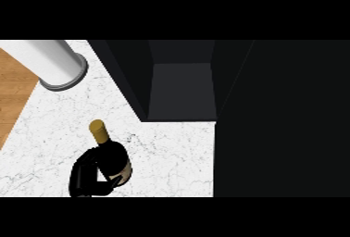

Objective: Pick up the wine, place it into the cabinet and close the cabinet

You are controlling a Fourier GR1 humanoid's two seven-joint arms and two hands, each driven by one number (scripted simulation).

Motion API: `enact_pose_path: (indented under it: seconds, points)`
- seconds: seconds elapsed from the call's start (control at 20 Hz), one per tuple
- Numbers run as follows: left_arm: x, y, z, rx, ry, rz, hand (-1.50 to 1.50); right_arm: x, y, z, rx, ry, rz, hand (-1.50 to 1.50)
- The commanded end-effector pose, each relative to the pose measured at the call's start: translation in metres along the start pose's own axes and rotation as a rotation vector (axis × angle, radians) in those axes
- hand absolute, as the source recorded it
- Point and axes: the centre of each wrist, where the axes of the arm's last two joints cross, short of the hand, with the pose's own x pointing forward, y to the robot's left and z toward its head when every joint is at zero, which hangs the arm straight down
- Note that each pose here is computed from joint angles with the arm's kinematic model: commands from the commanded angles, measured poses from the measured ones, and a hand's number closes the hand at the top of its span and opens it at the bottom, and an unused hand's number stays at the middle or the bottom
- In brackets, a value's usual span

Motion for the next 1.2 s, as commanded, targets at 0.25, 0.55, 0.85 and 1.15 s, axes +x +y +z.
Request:
enact_pose_path:
  seconds: [0.25, 0.55, 0.85, 1.15]
  points:
    - [-0.001, 0.037, 0.072, -0.06, 0.049, 0.045, 1.5, 0.002, 0.015, 0.009, -0.003, 0.0, -0.016, -1.5]
    - [0.017, 0.004, 0.059, -0.176, 0.021, 0.127, 1.5, 0.004, 0.001, 0.015, 0.003, -0.003, 0.004, -1.5]
    - [0.041, -0.035, 0.052, -0.207, -0.055, 0.14, 1.5, -0.001, -0.001, -0.005, 0.001, 0.013, -0.009, -1.5]
    - [0.097, -0.07, 0.043, -0.216, -0.051, 0.176, 1.5, -0.006, -0.003, -0.002, -0.003, 0.007, -0.021, -1.5]
